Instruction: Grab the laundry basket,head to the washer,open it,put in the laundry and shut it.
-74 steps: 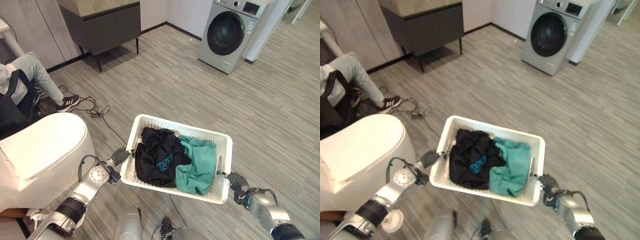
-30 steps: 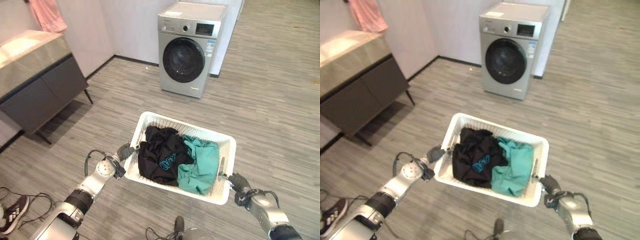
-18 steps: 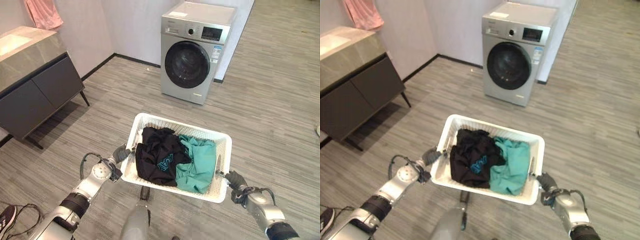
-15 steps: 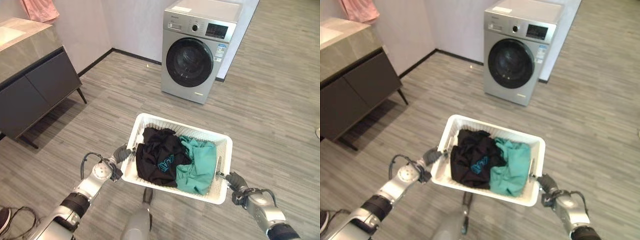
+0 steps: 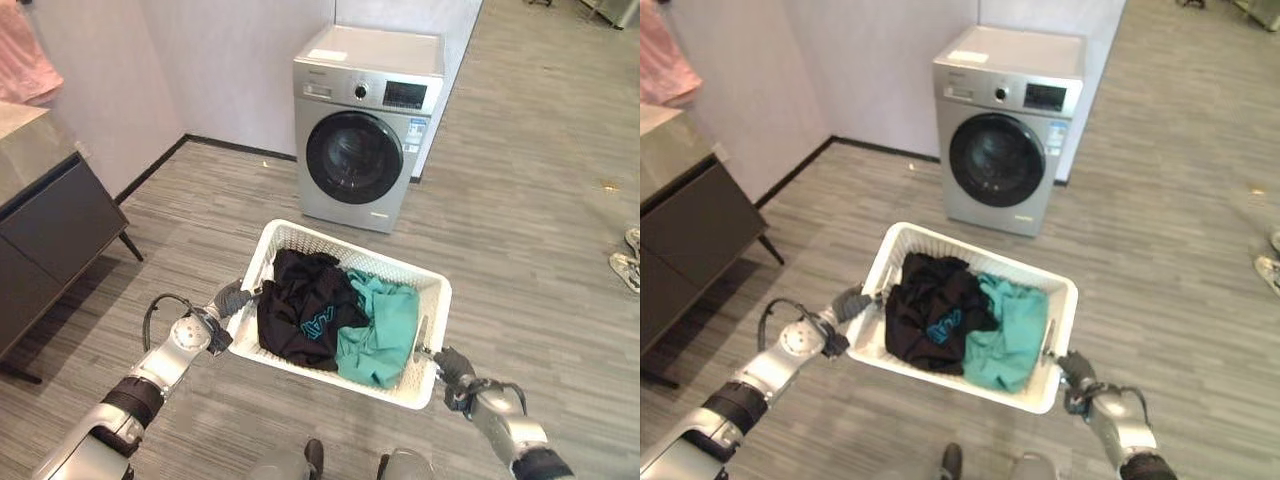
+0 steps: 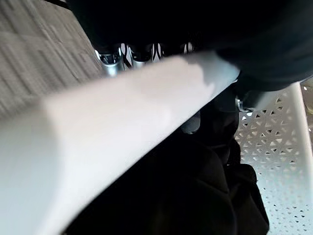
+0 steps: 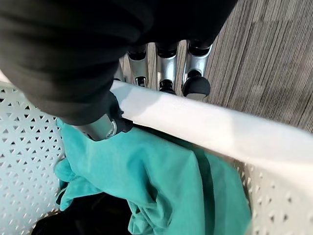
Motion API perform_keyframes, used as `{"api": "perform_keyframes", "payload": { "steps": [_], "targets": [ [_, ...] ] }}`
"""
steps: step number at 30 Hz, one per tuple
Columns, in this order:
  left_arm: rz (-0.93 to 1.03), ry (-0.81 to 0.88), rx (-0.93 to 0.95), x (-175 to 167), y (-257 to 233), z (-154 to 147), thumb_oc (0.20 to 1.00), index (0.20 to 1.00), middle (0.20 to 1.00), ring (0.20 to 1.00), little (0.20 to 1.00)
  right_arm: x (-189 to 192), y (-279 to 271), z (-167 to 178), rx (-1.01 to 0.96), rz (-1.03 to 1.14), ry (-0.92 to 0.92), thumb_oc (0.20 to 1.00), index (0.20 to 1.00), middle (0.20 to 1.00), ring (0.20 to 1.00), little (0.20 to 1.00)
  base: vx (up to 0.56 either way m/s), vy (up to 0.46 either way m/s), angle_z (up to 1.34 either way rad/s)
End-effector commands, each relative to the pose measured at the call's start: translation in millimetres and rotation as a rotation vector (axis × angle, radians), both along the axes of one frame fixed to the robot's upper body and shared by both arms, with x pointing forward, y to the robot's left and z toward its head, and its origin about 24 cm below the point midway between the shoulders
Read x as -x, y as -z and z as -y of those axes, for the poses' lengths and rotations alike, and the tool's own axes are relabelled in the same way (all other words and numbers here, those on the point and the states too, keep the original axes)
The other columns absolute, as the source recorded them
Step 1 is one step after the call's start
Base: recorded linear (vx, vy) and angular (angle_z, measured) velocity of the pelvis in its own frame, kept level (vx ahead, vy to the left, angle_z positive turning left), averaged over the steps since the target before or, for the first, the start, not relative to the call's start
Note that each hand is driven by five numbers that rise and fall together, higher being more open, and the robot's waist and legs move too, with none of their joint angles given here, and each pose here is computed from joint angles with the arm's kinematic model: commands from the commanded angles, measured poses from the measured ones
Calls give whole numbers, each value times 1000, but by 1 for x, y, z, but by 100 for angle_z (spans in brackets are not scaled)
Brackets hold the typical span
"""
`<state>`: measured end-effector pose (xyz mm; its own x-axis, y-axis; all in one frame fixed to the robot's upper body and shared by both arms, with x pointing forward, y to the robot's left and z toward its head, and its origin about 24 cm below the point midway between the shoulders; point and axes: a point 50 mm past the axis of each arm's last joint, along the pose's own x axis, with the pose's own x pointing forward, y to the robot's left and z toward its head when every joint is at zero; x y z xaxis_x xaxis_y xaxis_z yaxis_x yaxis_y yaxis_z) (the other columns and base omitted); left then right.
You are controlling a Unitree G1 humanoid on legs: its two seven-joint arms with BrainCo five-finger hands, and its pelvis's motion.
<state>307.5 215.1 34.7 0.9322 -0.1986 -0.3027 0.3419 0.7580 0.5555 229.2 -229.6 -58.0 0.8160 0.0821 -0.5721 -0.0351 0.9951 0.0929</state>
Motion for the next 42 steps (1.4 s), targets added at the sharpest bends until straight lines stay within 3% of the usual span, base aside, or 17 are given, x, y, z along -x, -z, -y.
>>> {"api": "perform_keyframes", "payload": {
  "steps": [1, 10, 16, 42],
  "targets": [
    [175, -143, 54, -15, -37, -32, 200, 200, 200, 200, 200, -27, -45, 43, 38, 202, 74, 200, 200, 200, 200, 200, 305, -137, 33],
    [116, -84, 56, -18, -20, -6, 200, 200, 200, 200, 200, -7, -49, 70, 46, 227, 184, 200, 200, 200, 200, 200, 239, -210, 87],
    [116, -103, 106, -13, -19, -8, 200, 200, 200, 200, 200, -5, -51, 76, 65, 215, 193, 200, 200, 200, 200, 200, 88, -113, 11],
    [107, -139, 98, -4, -9, -17, 200, 200, 200, 200, 200, 2, -33, 58, 31, 188, 182, 200, 200, 200, 200, 200, 73, 66, -7]
  ]
}}
